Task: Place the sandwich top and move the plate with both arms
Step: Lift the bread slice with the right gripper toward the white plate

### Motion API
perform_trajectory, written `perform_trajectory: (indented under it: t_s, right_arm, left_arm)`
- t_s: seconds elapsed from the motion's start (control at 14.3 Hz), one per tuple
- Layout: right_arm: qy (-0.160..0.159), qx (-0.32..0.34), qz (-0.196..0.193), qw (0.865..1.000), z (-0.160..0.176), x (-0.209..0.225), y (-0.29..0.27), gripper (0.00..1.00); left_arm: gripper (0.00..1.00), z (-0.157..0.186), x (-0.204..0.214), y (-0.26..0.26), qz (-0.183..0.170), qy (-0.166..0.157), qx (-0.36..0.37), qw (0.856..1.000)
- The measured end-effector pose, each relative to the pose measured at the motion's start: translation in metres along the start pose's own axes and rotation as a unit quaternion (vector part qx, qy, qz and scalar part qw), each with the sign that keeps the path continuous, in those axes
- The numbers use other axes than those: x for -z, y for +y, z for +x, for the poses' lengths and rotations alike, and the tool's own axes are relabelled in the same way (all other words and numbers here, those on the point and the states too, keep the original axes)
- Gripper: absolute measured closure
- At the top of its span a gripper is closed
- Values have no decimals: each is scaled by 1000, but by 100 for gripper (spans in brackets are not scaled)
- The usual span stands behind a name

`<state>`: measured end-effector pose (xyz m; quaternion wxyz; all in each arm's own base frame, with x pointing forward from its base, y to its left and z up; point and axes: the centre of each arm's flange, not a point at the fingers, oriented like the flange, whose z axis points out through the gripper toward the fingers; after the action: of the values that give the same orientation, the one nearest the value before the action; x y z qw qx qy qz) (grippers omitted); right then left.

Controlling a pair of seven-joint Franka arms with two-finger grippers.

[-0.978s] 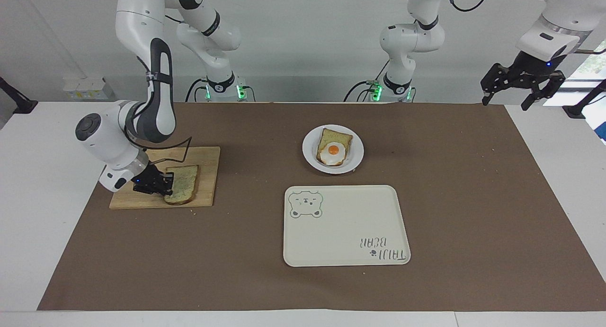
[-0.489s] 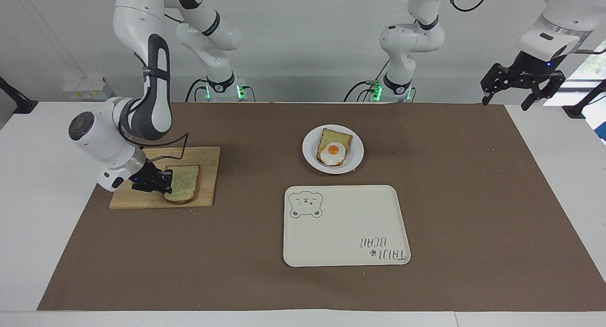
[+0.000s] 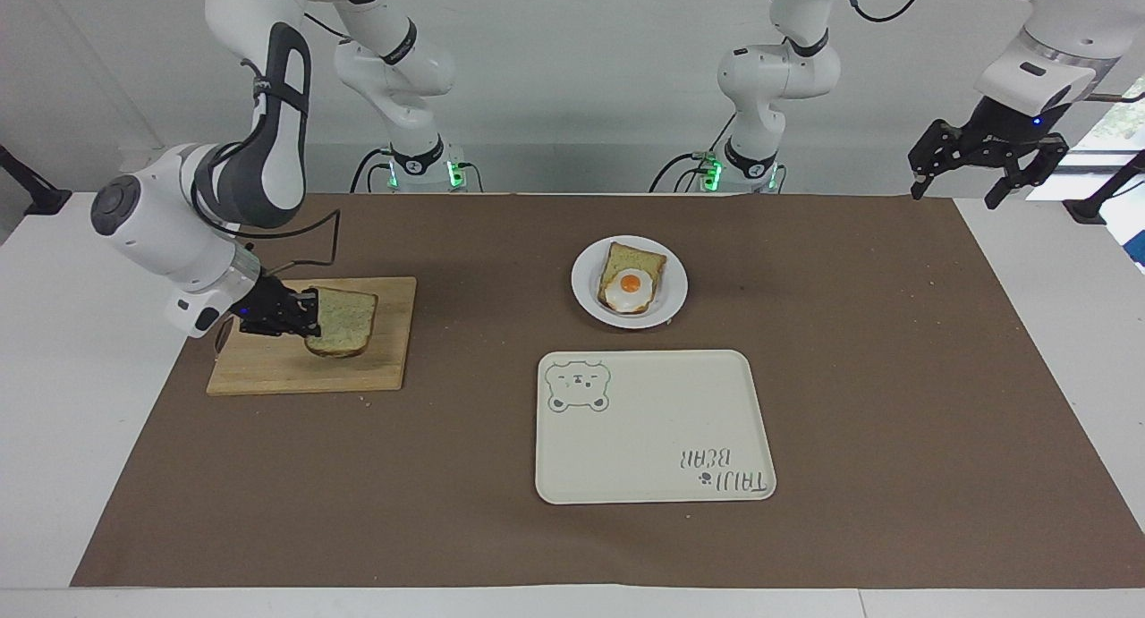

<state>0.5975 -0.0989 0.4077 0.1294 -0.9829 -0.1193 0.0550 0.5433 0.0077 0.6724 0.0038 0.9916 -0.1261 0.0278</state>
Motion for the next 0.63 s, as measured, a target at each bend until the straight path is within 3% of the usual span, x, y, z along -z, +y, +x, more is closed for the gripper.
perform_trajectory:
  t_s: [0.28,0.63]
  right_arm:
    - [-41,6,29,999,-14,15,-22,90]
    - [-72,23,62,995,4,-3,-90,90]
  left_arm:
    - [0,0,0,0,0,0,0,1000]
    - [0,0,0,0,0,0,0,1000]
